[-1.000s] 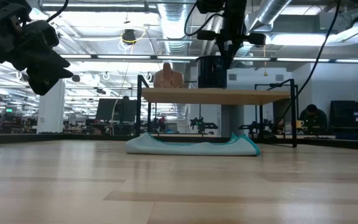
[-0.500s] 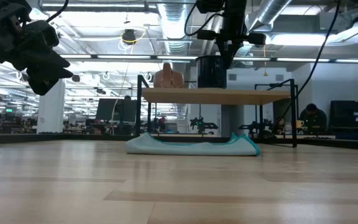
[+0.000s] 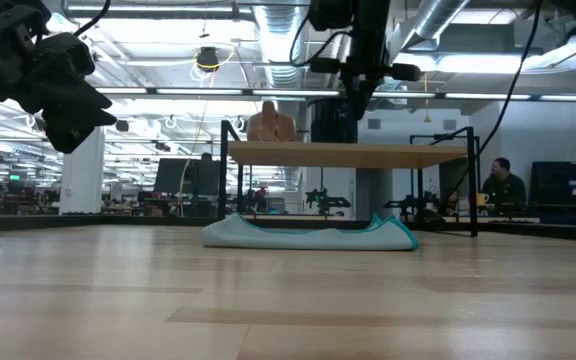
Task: Stack small to large cups/mugs on shelf
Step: Put the dark blue mug on the shelf
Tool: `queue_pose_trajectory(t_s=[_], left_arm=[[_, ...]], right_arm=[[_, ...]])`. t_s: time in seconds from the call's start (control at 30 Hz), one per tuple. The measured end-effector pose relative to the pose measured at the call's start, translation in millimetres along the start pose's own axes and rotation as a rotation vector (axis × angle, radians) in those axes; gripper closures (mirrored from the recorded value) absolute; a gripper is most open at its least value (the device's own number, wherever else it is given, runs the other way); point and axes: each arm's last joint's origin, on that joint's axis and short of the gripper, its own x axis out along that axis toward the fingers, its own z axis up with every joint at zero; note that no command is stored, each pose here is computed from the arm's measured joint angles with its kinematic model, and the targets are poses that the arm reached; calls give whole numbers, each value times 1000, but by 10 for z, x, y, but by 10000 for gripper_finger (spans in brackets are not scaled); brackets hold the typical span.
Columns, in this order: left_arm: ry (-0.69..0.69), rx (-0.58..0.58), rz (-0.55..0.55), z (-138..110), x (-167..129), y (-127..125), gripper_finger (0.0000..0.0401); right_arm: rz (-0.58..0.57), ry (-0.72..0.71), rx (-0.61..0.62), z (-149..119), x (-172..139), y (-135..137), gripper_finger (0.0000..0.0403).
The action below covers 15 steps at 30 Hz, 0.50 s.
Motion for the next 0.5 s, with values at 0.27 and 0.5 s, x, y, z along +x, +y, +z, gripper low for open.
queue_pose_trajectory(t_s=[0.27, 0.5], left_arm=[[2, 0, -5, -1, 0, -1, 292], [2, 7, -5, -1, 0, -1, 292]], right_arm=[[0, 17, 4, 37, 38, 16, 376], [-4, 20, 4, 38, 39, 13, 370]])
